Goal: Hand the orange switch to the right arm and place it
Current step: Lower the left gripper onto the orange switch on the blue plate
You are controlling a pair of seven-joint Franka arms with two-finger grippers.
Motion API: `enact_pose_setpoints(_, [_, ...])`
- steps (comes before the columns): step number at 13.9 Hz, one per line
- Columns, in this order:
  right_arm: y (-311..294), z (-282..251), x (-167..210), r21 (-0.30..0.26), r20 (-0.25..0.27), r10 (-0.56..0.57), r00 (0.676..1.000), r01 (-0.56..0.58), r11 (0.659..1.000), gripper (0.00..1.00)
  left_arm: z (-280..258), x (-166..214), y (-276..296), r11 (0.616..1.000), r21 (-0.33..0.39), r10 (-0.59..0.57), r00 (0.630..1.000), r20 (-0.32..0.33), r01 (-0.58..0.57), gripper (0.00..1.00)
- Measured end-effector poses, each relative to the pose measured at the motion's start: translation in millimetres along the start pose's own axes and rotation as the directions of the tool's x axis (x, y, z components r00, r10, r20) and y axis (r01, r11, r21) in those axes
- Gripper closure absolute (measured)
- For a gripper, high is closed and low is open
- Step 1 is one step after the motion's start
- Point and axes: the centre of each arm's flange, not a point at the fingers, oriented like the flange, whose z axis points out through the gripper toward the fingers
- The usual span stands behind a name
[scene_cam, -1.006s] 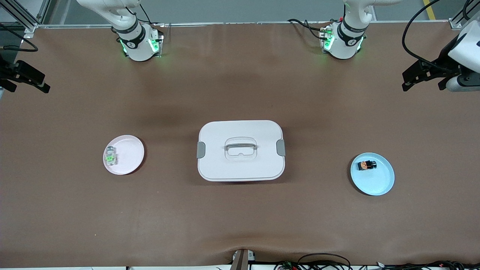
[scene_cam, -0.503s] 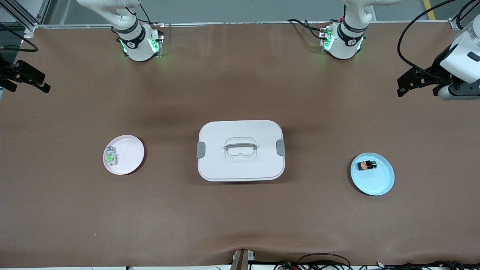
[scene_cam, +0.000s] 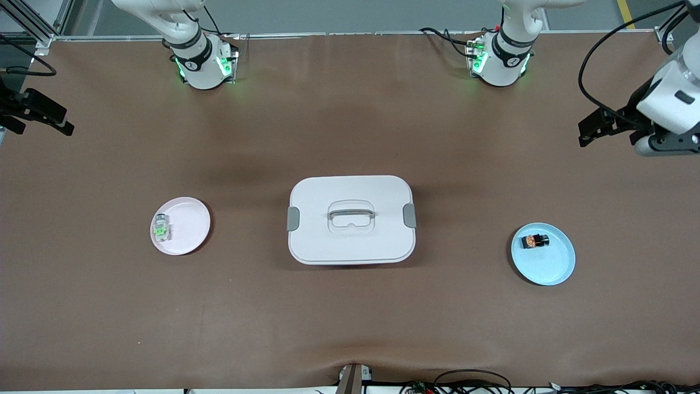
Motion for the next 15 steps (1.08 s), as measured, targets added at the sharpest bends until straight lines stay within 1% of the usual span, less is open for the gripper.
enact_pose_setpoints(2, [0.3,0.8,0.4,0.0,0.002,0.001,1.0,-0.001,1.0,0.0,37.0,21.8,-4.4,1.0,0.025,-0.001,1.0,-0.007,0.001,0.0])
enact_pose_setpoints(3, [0.3,1.0,0.5,0.0,0.003,0.001,1.0,-0.001,1.0,0.0,58.1,34.0,-10.0,1.0,0.027,-0.005,1.0,-0.016,0.005,0.0])
enact_pose_setpoints(6, [0.0,1.3,0.7,0.0,0.004,0.0,1.0,0.0,1.0,0.0,125.3,67.0,-29.6,0.999,0.014,0.033,0.998,-0.053,-0.032,0.0])
enact_pose_setpoints(8, [0.2,1.4,0.7,0.0,0.004,0.0,1.0,0.0,1.0,0.0,174.5,82.2,-29.6,0.999,0.005,0.052,0.996,-0.072,-0.052,0.0])
enact_pose_setpoints(10, [0.2,1.6,0.8,0.0,0.005,0.001,1.0,-0.001,1.0,0.0,223.2,91.2,-29.5,0.998,-0.005,0.055,0.996,-0.064,-0.055,0.0])
enact_pose_setpoints(12, [0.3,1.6,0.9,-0.001,0.005,0.001,1.0,-0.001,1.0,0.0,266.8,96.2,-29.0,0.998,-0.014,0.059,0.998,-0.038,-0.06,0.0])
enact_pose_setpoints(15, [0.5,2.1,1.1,-0.001,0.006,0.001,1.0,-0.001,1.0,0.0,310.0,97.9,-37.9,0.997,-0.023,0.072,0.997,0.0,-0.072,0.0])
